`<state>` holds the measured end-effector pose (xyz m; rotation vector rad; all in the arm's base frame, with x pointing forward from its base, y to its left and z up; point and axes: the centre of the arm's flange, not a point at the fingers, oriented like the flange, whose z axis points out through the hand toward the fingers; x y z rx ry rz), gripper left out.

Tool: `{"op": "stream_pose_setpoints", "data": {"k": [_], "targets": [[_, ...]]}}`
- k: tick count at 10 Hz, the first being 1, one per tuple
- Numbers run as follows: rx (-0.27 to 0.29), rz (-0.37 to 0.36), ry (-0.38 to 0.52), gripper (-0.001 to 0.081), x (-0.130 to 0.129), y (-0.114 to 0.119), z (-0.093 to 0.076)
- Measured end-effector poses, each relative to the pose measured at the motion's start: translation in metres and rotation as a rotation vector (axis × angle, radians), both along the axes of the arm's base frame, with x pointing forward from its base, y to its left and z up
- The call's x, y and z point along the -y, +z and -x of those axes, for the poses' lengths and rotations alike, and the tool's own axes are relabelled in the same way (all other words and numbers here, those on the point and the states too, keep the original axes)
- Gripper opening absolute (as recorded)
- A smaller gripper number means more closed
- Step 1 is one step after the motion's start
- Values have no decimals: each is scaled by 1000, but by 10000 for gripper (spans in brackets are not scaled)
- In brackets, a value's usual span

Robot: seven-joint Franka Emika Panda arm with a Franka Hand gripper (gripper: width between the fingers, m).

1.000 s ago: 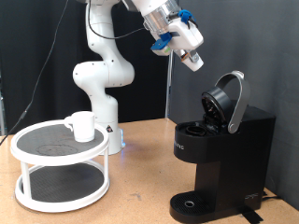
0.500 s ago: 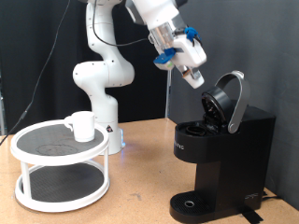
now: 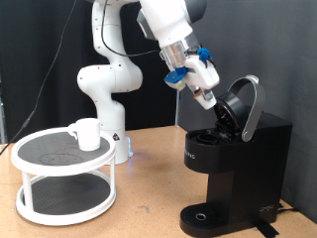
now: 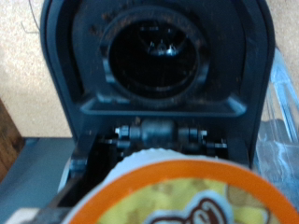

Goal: Make a cup of coffee with the keurig machine

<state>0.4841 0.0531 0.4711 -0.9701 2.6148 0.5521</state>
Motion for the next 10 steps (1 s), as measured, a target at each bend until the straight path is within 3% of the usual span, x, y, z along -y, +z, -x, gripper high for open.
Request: {"op": "stream_pose_setpoints", "data": {"k": [10], "targets": [[-21, 80, 4, 366, -14, -64, -7]]}}
